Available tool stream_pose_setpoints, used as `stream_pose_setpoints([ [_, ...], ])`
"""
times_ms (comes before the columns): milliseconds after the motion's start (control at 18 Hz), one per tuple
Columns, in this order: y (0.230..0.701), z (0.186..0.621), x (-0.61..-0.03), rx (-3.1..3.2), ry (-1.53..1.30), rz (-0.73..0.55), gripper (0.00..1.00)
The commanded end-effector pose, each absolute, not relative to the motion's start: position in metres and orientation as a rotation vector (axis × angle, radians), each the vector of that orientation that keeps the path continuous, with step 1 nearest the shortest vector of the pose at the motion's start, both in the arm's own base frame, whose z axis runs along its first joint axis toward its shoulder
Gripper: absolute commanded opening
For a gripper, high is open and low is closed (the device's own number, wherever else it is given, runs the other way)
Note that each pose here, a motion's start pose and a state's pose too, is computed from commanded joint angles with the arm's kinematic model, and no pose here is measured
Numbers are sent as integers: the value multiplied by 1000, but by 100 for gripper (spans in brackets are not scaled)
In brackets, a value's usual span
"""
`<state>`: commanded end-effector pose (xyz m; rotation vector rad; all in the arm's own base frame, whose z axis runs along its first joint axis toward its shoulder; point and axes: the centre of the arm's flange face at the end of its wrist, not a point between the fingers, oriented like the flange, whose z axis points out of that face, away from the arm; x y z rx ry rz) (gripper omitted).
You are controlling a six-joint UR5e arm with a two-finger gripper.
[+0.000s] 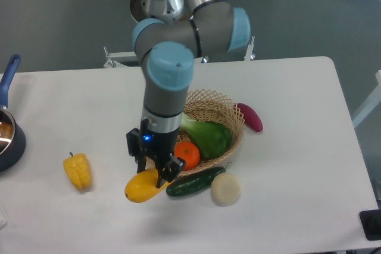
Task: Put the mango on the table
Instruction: 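Carry the held mango over the basket toward the yellow bell pepper, then lower the mango onto the table beside the bell pepper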
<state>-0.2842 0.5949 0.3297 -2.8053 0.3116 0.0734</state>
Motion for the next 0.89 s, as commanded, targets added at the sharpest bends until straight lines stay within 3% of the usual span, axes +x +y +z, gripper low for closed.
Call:
stream_pose_setpoints([
  [889,634,268,-263,-2839,236,0,37],
])
